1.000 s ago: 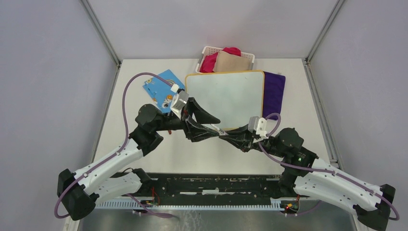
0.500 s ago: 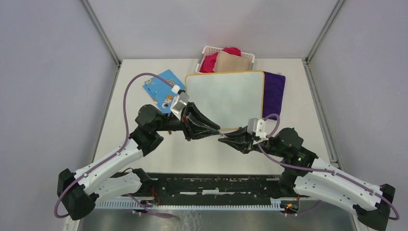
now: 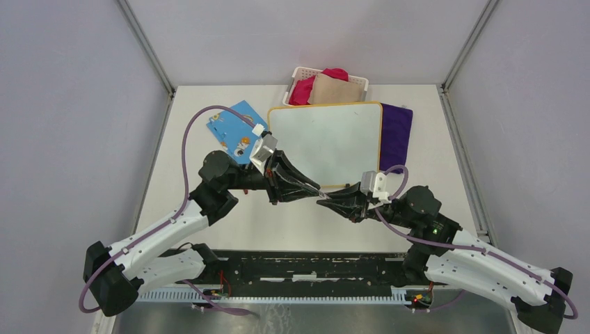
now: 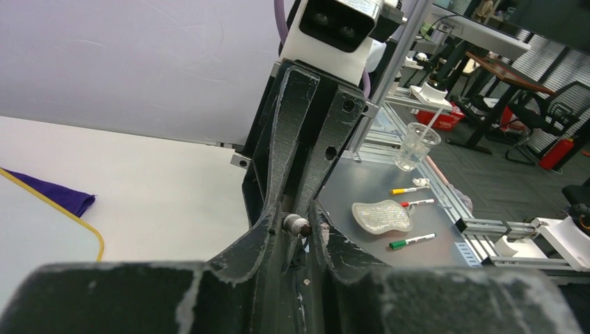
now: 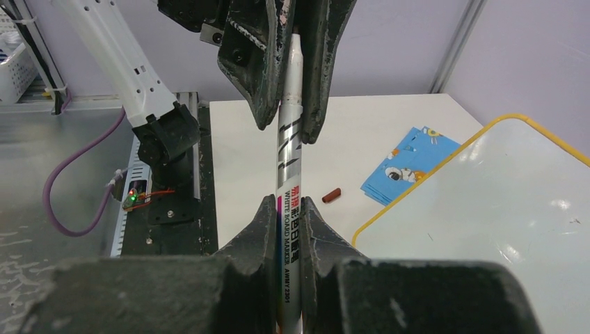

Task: Write a sentence on the whiteboard
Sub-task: Adjust the whiteboard marker.

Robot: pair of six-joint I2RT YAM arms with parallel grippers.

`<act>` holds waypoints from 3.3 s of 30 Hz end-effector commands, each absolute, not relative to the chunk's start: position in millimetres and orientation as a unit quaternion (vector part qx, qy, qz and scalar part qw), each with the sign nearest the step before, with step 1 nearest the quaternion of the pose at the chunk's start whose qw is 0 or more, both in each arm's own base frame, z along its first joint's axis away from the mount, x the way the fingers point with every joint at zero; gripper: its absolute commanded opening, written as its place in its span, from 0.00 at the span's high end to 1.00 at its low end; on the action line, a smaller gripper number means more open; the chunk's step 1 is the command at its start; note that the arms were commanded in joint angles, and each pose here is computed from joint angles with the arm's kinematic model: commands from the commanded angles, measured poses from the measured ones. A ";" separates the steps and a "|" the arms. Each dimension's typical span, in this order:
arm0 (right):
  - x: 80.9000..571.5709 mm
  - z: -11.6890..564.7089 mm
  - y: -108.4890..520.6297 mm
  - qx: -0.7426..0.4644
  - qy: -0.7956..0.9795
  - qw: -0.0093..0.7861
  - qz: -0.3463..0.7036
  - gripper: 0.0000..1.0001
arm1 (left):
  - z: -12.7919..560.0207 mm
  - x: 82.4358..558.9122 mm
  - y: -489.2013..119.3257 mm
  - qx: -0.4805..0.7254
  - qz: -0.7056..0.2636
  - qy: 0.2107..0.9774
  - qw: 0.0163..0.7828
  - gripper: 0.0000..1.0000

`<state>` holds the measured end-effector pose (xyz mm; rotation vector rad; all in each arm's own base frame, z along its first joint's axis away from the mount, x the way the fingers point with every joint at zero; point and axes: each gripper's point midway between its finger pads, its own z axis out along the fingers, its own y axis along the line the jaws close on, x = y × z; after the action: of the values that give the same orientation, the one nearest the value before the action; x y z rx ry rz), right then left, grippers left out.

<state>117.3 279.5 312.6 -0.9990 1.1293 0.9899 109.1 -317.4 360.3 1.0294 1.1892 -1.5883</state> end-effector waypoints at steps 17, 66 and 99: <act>121.0 376.6 274.2 -0.370 0.476 0.650 0.461 0.44 | 419.0 130.9 -293.9 0.295 -0.629 0.469 0.545 0.98; 136.1 521.3 303.9 -0.177 0.341 0.649 0.656 0.25 | 562.7 155.9 -189.1 -0.038 -0.686 0.337 0.643 0.98; 155.2 552.4 330.5 -0.159 0.322 0.591 0.723 0.47 | 541.4 153.1 -216.7 -0.006 -0.721 0.364 0.589 0.98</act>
<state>160.5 336.0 533.4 -0.3529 0.7950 1.6902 166.4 -216.9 530.0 -0.0491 0.8879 -1.6169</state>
